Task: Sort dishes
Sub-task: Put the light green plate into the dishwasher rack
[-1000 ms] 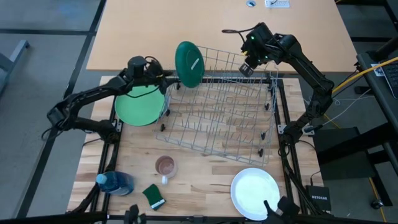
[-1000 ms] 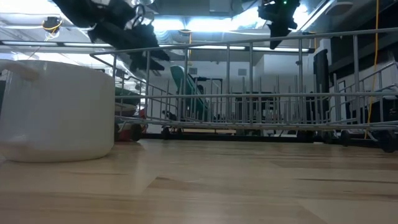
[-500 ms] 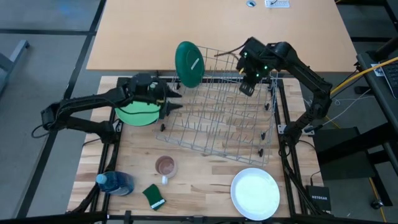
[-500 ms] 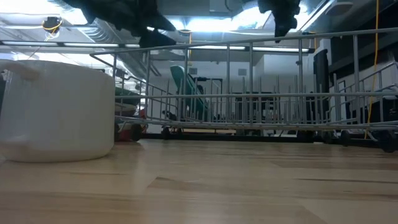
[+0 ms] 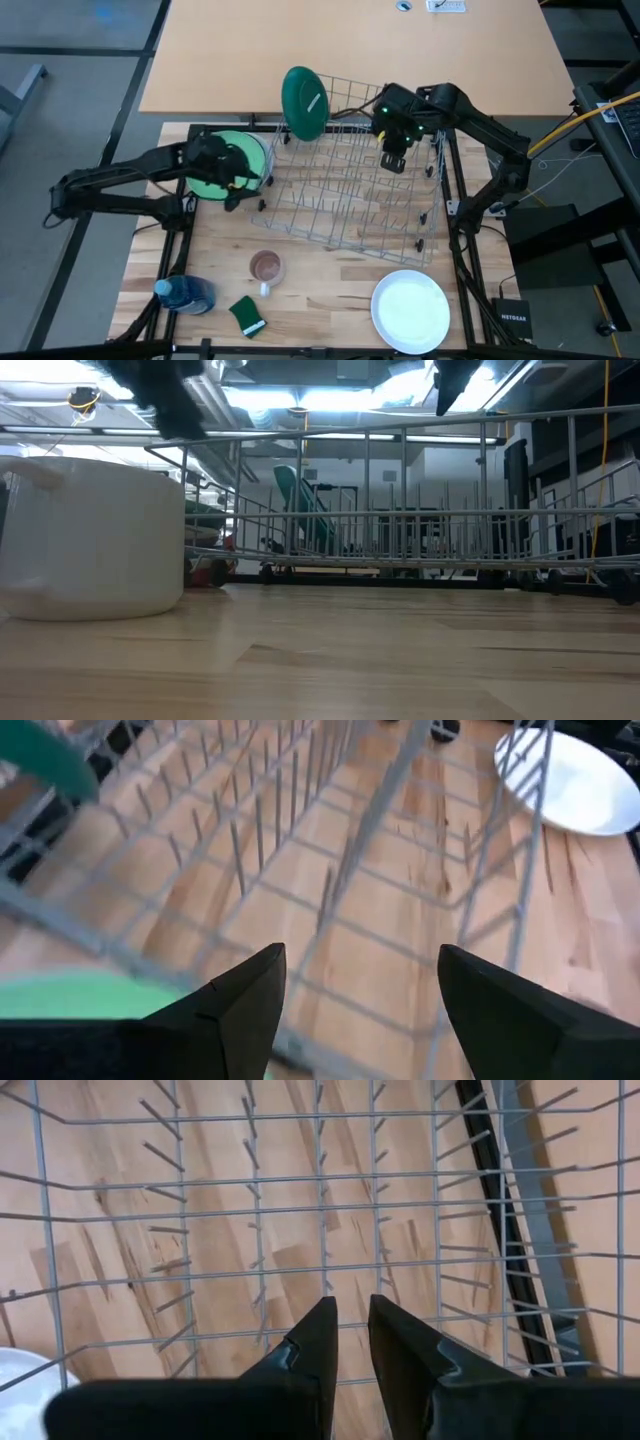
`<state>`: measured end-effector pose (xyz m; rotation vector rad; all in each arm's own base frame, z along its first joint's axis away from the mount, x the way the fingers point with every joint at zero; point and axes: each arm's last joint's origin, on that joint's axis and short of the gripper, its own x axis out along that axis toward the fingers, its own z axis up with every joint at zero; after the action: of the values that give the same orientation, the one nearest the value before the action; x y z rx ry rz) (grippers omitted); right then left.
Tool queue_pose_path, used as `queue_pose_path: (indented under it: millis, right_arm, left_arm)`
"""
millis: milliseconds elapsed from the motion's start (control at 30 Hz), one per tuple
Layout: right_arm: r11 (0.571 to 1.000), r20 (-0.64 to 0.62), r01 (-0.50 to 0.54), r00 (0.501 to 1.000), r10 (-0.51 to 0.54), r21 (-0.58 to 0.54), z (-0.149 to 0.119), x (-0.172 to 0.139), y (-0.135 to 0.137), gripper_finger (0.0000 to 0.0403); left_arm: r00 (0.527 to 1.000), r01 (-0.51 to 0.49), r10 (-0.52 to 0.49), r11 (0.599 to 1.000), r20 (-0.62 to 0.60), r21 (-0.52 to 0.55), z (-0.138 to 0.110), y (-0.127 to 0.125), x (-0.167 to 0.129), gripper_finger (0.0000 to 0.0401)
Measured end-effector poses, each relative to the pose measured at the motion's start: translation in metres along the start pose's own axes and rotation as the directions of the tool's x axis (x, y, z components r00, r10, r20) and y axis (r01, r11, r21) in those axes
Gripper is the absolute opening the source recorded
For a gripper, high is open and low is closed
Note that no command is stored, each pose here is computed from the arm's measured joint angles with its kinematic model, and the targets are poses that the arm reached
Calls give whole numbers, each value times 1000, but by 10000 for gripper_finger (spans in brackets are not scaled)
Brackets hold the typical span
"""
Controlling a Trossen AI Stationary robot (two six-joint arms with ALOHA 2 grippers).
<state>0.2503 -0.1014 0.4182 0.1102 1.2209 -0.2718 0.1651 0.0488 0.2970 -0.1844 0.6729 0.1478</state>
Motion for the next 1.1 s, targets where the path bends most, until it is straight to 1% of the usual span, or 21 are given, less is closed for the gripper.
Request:
queue_pose_path:
  millis: [100, 200, 367, 533, 600, 767, 867, 1100]
  right_arm:
    - [1000, 0, 0, 1000, 0, 0, 0, 0, 0, 65]
    - [1000, 0, 0, 1000, 0, 1, 0, 0, 0, 65]
    - [1000, 2, 0, 1000, 0, 1, 0, 0, 0, 65]
    - [1000, 29, 4, 1000, -4, 2, 3, 0, -1, 65]
    - [1000, 47, 6, 999, -6, 2, 4, 0, -1, 65]
    - [1000, 81, 11, 997, -11, 3, 8, 0, -1, 65]
    - [1000, 83, 11, 997, -11, 3, 8, 0, -1, 65]
    - [1000, 82, 11, 997, -11, 3, 8, 0, -1, 65]
  left_arm:
    - [1000, -18, 17, 1000, -15, -25, -9, -3, -16, 240]
    - [997, -57, 52, 995, -57, -77, -20, -4, -29, 233]
    - [974, -132, 98, 978, -204, -160, -39, -4, -38, 222]
    - [931, -173, 99, 968, -352, -184, -48, -3, -34, 212]
    - [915, -181, 100, 967, -391, -177, -50, -2, -31, 209]
    - [882, -193, 120, 974, -455, -116, -49, 0, -22, 204]
    - [854, -202, 139, 977, -502, -73, -50, 2, -15, 203]
    - [805, -180, 135, 983, -578, -21, -48, 5, 3, 203]
